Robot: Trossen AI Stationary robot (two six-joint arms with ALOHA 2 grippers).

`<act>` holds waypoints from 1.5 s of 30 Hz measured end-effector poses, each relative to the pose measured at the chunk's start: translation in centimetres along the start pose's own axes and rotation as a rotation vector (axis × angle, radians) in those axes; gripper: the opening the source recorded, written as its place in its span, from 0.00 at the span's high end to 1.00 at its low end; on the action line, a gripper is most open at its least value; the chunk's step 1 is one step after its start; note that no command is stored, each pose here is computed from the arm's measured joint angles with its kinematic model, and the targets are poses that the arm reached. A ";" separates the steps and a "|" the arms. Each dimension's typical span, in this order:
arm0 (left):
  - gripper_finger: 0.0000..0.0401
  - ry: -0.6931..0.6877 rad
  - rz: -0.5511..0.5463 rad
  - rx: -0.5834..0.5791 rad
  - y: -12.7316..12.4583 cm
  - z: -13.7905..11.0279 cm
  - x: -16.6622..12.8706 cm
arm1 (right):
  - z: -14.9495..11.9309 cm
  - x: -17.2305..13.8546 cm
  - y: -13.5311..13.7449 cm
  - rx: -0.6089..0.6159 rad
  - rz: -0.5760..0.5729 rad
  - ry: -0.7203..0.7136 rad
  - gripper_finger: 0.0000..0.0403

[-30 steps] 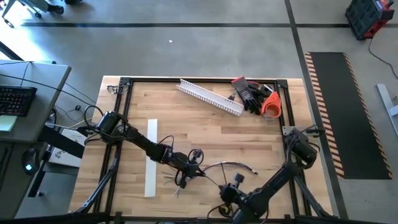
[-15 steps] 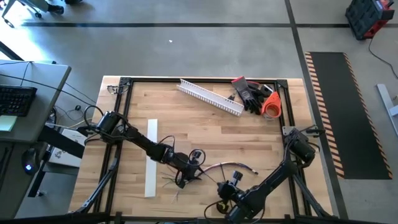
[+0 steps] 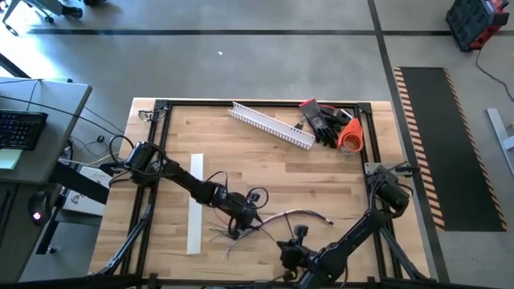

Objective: Ziptie cables
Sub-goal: Wrap the zip tie on the cable

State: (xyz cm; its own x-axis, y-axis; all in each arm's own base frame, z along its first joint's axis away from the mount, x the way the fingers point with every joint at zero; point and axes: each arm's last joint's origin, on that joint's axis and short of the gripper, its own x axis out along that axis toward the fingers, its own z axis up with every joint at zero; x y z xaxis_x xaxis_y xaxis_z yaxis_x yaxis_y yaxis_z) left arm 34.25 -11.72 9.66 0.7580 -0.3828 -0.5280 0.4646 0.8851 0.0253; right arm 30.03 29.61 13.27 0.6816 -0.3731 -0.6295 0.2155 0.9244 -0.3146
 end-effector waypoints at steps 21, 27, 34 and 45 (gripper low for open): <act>0.99 0.011 0.011 0.068 -1.2 0.0 0.1 | -0.7 -0.2 -0.2 -0.044 0.024 0.086 1.00; 1.00 0.021 0.075 0.080 -1.1 0.0 0.1 | -1.2 0.0 -1.4 0.021 -0.063 0.159 0.95; 1.00 0.026 0.096 0.082 -1.1 0.0 0.1 | 0.4 -0.5 -2.4 0.085 -0.050 0.128 0.69; 1.00 0.028 0.115 0.083 -1.1 0.0 0.1 | 2.7 3.6 -1.8 0.109 -0.021 -0.030 0.42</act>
State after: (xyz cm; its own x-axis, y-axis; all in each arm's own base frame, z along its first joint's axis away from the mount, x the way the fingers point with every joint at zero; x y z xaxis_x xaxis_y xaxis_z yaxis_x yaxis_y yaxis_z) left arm 33.85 -12.72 9.57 0.7960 -0.2716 -0.5409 0.4127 0.8973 0.1567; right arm 33.95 26.80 13.52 0.6967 -0.3911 -0.6013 0.3031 0.9203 -0.2474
